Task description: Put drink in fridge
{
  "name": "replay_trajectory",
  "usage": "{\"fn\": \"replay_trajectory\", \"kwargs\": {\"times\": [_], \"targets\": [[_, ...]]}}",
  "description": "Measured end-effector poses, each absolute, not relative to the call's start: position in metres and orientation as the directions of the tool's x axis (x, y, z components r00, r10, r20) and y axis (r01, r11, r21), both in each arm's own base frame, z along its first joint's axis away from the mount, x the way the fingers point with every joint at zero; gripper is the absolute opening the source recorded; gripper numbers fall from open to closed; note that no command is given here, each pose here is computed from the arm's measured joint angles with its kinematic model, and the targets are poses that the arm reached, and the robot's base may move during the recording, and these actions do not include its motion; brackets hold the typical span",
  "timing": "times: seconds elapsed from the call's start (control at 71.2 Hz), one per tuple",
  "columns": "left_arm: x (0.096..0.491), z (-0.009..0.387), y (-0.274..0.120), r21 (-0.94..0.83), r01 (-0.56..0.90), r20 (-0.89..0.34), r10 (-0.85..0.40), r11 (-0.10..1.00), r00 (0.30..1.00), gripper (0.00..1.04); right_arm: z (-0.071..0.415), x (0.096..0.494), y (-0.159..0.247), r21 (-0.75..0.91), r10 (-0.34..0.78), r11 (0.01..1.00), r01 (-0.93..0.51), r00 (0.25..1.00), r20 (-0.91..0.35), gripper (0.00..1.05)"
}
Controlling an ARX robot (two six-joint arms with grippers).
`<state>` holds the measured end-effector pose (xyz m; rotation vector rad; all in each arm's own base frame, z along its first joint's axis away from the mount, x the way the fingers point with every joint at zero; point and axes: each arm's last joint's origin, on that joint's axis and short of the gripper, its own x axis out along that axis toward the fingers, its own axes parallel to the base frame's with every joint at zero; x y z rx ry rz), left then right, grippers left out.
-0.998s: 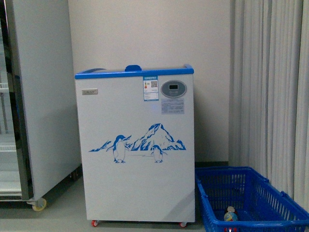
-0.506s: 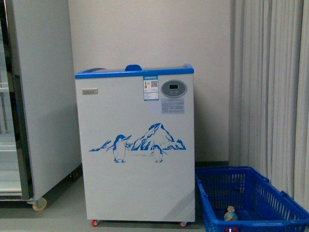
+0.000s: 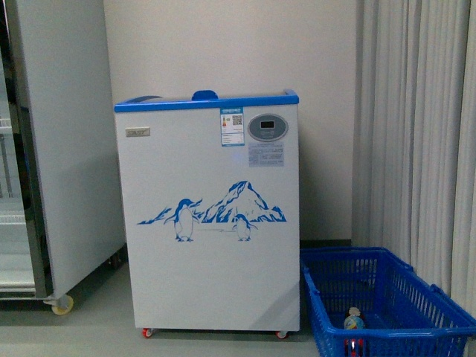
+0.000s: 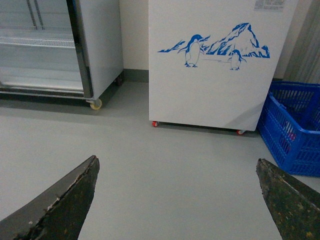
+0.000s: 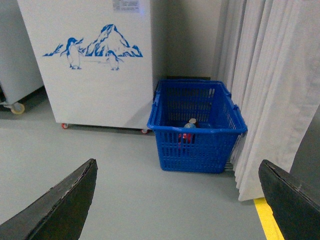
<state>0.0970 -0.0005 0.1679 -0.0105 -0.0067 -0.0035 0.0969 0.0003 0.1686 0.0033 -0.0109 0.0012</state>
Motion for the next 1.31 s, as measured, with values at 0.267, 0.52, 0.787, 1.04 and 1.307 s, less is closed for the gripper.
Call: {"fn": "replay_trajectory", "kwargs": {"times": [0.267,0.52,0.787,1.04,1.307], "targets": [[0.0970,0.1679,-0.0005,-0.011,0.004,0.007,-0.003,1.000,1.000,0.97,0.1686,0.0969,0.0003,0.003,0.001,1.000,-0.001,1.000,0.011,0.97],[0.0970,0.1679,-0.0005,-0.010,0.004,0.007,-0.004,1.000,1.000,0.97,0.1686,0.0969,0.0003,0.003,0.001,1.000,-0.001,1.000,0.011,0.97],[0.0970,0.1679,-0.0005,-0.010,0.004,0.007,-0.004,1.000,1.000,0.97,0.1686,0.0969,0.0002,0.003,0.001,1.000,-0.001,1.000,0.011,0.97],[0.0970,0.1679,-0.0005,-0.010,0.005,0.007,-0.005,1.000,1.000,0.97,0.1686,0.0969,0.0002,0.003,0.001,1.000,-0.001,1.000,0.011,0.97],[0.0970,0.1679,-0.0005,-0.010,0.005,0.007,-0.005,1.000,1.000,0.97,0.1686,0.0969,0.0002,0.003,0.001,1.000,-0.001,1.000,0.011,0.97]]}}
